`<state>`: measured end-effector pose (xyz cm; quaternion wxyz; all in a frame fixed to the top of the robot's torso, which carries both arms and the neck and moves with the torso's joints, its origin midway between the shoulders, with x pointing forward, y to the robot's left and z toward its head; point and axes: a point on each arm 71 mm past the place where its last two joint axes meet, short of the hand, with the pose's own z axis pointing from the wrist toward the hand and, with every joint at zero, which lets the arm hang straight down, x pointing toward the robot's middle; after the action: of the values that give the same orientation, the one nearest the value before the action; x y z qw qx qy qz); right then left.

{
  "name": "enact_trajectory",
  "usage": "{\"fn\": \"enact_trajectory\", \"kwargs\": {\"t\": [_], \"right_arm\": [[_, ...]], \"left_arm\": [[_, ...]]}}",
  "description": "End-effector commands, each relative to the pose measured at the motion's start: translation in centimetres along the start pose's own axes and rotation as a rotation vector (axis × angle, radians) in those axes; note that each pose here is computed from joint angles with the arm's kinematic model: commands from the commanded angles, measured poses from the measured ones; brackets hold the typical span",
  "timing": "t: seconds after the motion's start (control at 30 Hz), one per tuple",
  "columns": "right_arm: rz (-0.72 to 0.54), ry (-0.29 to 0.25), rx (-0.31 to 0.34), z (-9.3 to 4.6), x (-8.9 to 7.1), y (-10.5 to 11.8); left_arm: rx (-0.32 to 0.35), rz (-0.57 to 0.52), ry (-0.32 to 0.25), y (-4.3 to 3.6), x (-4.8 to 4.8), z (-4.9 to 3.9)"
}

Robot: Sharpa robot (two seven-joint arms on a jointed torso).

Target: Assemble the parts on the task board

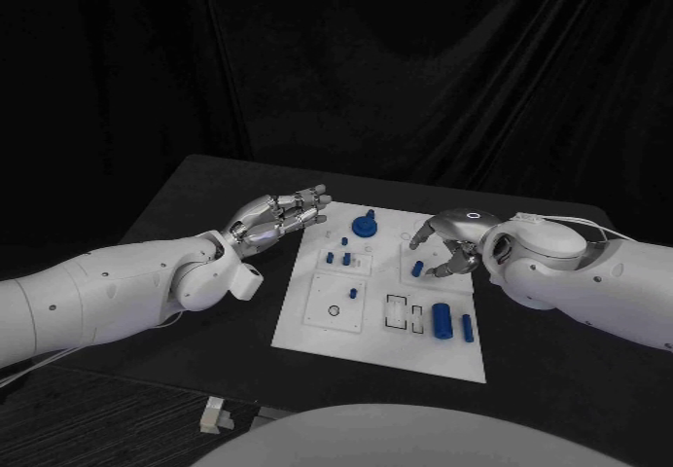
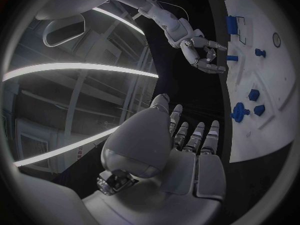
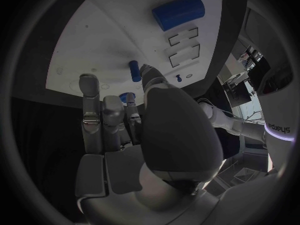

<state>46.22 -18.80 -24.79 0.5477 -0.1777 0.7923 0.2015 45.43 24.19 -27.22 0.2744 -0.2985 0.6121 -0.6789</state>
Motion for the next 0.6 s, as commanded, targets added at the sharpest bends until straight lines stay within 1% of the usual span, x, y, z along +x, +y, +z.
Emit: {"fn": "enact_trajectory", "kwargs": {"t": [0.03,0.27,0.6], "right_arm": [[-0.007,-0.005,-0.009,0.1,0.2,0.1],[0.002,-0.021,-0.042,0.5,0.7,0.7],[0.013,-0.029,-0.070,1.0,1.8,1.2]], "left_arm": [[0.103,-0.017,0.008,-0.67,0.17,0.00],[0.101,-0.020,0.011,-0.57,0.25,0.00],[0.096,-0.024,0.012,-0.40,0.23,-0.09]]}}
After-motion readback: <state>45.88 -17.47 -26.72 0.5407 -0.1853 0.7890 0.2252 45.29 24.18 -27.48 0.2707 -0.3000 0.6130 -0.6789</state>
